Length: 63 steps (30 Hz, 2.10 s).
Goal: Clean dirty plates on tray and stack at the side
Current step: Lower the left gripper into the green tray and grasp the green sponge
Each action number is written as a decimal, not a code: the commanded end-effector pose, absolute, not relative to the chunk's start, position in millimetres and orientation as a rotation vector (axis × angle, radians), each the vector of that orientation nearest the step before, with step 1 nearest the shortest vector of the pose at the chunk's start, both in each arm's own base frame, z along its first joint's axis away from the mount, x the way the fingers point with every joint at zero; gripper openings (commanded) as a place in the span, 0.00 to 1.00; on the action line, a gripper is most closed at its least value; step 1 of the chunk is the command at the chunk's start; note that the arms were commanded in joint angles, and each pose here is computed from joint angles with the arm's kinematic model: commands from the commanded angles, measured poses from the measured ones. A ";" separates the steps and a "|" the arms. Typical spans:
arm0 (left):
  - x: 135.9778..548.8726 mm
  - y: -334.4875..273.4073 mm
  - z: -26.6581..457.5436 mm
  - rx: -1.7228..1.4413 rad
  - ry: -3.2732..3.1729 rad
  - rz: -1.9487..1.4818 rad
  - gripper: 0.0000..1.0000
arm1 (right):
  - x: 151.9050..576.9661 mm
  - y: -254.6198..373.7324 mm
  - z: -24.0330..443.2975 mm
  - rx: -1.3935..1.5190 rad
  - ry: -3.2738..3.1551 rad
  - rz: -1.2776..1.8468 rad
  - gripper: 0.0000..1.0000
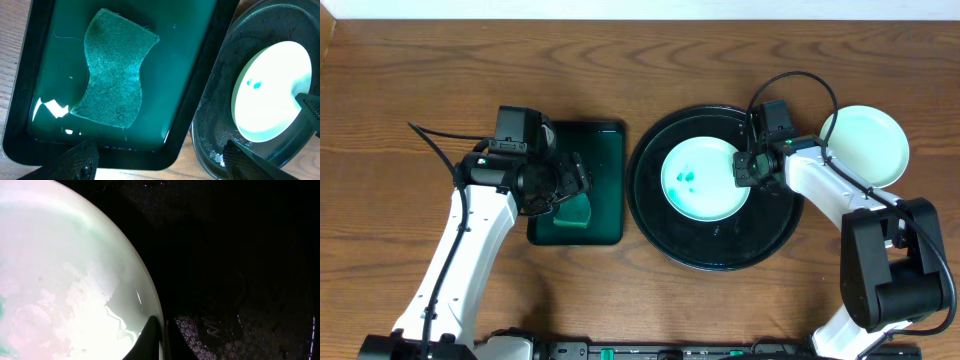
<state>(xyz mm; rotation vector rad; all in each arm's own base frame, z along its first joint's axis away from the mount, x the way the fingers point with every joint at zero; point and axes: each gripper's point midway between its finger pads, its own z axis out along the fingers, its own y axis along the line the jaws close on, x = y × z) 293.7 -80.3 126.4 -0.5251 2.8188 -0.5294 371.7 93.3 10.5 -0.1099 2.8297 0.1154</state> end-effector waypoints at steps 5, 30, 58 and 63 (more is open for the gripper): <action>283.7 -94.6 115.8 -0.456 2.864 -0.526 0.56 | 372.5 94.4 10.1 -0.130 2.831 0.109 0.01; 309.7 -72.9 107.5 -0.380 3.000 -0.195 0.50 | 372.1 94.9 10.0 -0.133 2.832 0.109 0.02; 309.7 -62.5 24.3 -0.278 3.215 -0.012 0.49 | 372.2 95.1 10.0 -0.134 2.832 0.109 0.04; 311.0 -62.8 18.0 -0.256 3.223 -0.010 0.49 | 372.3 95.1 10.1 -0.134 2.831 0.109 0.04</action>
